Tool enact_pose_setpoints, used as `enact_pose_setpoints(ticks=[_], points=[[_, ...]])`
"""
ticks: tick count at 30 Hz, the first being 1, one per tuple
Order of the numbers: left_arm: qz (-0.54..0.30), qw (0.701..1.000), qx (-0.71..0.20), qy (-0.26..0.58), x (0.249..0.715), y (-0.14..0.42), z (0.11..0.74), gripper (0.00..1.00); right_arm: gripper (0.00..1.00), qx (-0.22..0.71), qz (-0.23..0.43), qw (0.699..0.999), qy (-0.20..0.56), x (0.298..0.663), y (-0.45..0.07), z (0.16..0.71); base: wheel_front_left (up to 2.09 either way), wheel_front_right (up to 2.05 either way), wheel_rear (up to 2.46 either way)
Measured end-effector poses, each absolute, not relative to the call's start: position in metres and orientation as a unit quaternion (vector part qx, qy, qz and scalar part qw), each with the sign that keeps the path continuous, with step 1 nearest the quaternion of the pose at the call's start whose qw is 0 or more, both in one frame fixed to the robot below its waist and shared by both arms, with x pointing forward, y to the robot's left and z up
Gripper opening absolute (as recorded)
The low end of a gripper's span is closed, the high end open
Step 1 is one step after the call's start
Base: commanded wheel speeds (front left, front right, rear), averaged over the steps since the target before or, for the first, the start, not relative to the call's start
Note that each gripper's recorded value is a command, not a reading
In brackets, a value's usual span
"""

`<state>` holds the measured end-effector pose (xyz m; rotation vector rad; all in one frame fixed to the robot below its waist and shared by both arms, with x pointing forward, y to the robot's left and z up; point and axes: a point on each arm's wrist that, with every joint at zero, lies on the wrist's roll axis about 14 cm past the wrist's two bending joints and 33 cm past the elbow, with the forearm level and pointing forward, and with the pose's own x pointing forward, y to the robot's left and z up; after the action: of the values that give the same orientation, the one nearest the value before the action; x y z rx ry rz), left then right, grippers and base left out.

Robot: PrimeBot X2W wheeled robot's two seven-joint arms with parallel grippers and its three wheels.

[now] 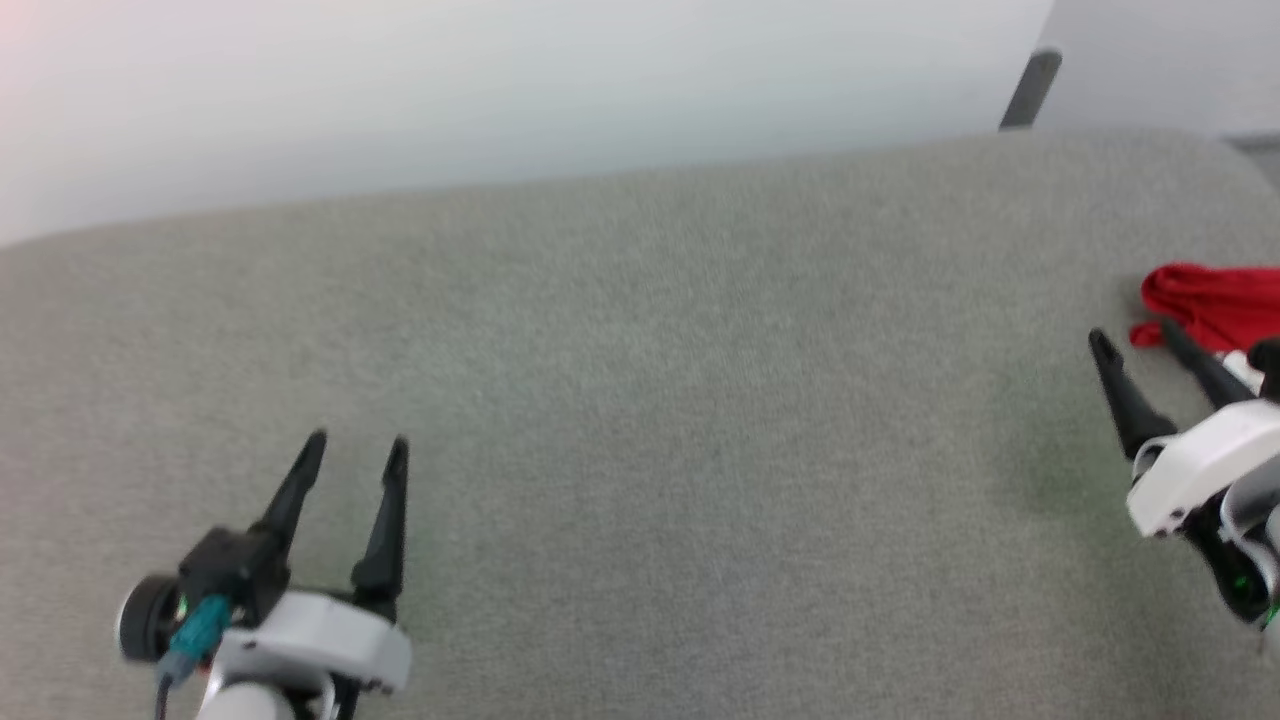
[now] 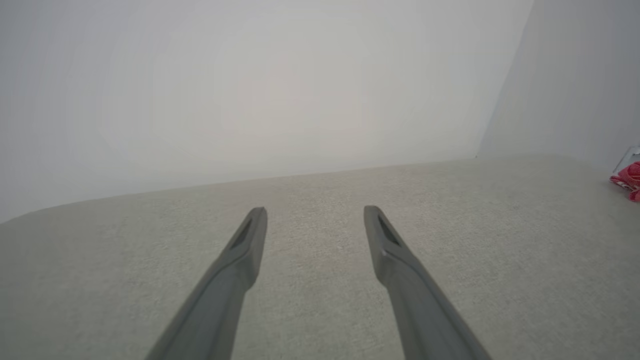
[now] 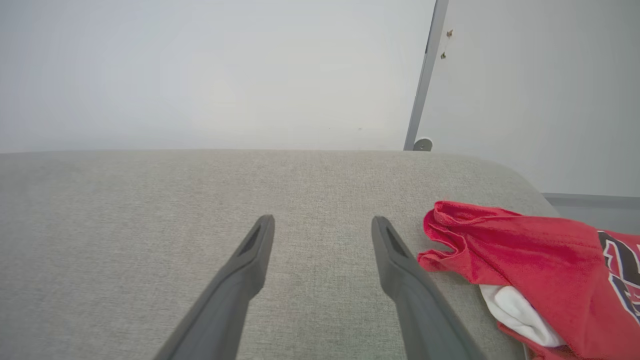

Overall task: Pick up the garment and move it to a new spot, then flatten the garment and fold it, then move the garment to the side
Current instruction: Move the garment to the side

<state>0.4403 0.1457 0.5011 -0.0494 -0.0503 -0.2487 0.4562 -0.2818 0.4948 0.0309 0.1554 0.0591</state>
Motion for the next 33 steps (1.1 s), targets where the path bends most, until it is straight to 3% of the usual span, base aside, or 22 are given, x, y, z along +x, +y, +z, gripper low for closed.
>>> enact_pose_setpoints(ticks=[9, 22, 33], points=[[-0.060, 0.997, -0.024, -0.040, 0.390, 0.190, 0.515, 1.00, 1.00, 0.068, 0.056, 0.996, 0.003, 0.425, -0.246, 0.527, 0.00, 0.00, 0.00], [-0.011, 0.998, -0.051, -0.047, 0.334, 0.211, 0.512, 1.00, 1.00, 0.086, 0.082, 0.993, -0.017, 0.382, -0.205, 0.515, 0.00, 0.00, 0.00], [-0.001, 0.997, -0.053, -0.053, 0.315, 0.215, 0.513, 1.00, 1.00, 0.072, 0.066, 0.995, -0.028, 0.360, -0.210, 0.514, 0.00, 0.00, 0.00]])
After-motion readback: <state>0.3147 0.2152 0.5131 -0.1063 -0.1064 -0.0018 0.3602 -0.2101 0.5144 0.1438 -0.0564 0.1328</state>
